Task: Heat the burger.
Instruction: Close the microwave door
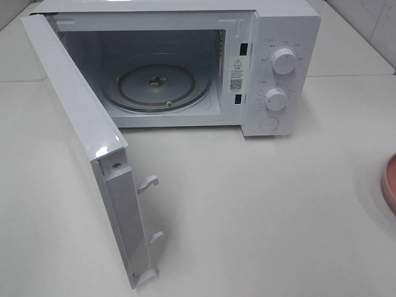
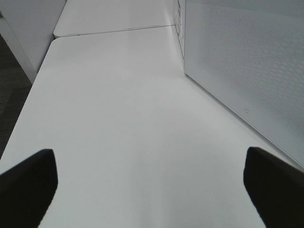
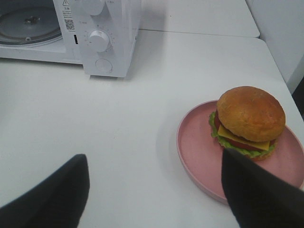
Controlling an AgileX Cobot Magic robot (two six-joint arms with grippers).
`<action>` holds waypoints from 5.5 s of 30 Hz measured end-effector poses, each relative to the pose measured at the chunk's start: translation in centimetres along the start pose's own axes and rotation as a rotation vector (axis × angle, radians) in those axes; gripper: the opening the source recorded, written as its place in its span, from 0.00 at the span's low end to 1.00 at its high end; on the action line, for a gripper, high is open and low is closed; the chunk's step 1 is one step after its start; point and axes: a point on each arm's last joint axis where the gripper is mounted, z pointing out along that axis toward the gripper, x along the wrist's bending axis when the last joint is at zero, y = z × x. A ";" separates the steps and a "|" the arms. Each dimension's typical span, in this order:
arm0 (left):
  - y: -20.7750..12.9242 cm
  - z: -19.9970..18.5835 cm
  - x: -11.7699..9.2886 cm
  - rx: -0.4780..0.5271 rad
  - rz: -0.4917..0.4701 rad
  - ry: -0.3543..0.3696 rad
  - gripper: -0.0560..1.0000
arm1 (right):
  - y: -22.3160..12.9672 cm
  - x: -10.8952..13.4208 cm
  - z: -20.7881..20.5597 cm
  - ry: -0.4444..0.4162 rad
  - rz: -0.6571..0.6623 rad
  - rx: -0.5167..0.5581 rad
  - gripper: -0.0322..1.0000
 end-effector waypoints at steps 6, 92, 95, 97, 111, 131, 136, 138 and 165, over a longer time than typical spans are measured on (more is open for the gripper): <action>0.0 0.0 0.0 0.000 0.001 0.000 0.99 | 0.0 0.1 0.0 0.006 0.003 0.000 0.77; 2.5 19.4 0.7 -0.430 -0.056 -0.035 0.05 | 0.0 0.1 0.0 0.007 0.004 0.000 0.77; 1.9 20.7 0.3 -0.409 -0.062 -0.082 0.05 | 0.0 0.1 0.0 0.007 0.004 0.000 0.77; 1.4 21.6 0.1 -0.402 -0.065 -0.108 0.05 | 0.0 0.1 0.0 0.007 0.004 0.000 0.77; 0.3 27.4 -1.4 -0.345 -0.025 -0.295 0.05 | 0.0 0.1 0.0 0.007 0.004 0.000 0.77; 0.0 30.7 -2.5 -0.298 -0.038 -0.402 0.05 | 0.0 0.1 0.0 0.007 0.004 0.000 0.77; -0.4 31.0 -3.4 -0.280 -0.034 -0.433 0.05 | 0.0 0.1 0.0 0.007 0.004 0.000 0.77; -0.6 31.2 -3.6 -0.270 -0.033 -0.441 0.05 | 0.0 0.1 0.0 0.007 0.004 0.000 0.77; -1.0 32.4 -5.6 -0.260 -0.035 -0.474 0.05 | 0.0 0.1 0.0 0.007 0.004 0.000 0.77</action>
